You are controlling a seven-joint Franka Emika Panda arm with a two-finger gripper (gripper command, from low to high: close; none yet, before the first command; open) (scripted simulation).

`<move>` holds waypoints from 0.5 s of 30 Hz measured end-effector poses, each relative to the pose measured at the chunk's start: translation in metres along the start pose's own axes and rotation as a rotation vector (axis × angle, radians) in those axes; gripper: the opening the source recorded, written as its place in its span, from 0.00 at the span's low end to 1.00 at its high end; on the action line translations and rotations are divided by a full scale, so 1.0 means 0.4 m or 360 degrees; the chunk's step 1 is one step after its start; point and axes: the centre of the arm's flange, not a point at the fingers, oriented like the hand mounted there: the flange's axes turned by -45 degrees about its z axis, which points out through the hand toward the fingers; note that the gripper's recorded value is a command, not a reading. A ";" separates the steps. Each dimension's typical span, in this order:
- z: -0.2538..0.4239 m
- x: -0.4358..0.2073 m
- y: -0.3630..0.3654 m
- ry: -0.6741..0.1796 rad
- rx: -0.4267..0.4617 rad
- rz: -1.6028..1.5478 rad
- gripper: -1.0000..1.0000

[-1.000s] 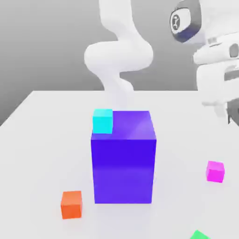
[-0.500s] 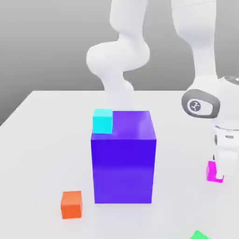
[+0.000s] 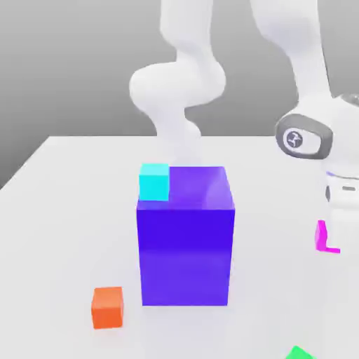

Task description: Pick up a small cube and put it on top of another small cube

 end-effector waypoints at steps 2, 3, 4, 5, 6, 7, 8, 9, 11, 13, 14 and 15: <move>-0.017 0.003 0.097 0.0001 0.0001 0.0031 0.00; -0.026 0.000 0.147 0.0001 0.0002 0.0047 0.00; -0.034 -0.005 0.198 0.0001 0.0002 0.0063 0.00; -0.043 -0.013 0.250 0.0001 0.0003 0.0079 0.00; -0.052 -0.024 0.302 0.0002 0.0002 0.0095 0.00; -0.061 -0.038 0.354 0.0002 0.0003 0.0111 0.00; -0.071 -0.054 0.405 0.0002 0.0003 0.0126 0.00; -0.080 -0.073 0.456 0.0002 0.0003 0.0141 0.00; -0.099 -0.119 0.556 0.0002 0.0003 0.0171 0.00; -0.073 -0.148 0.612 0.0002 0.0003 0.0187 0.00; -0.040 -0.153 0.621 0.0001 0.0003 0.0190 0.00; -0.003 -0.156 0.626 0.0001 0.0002 0.0191 0.00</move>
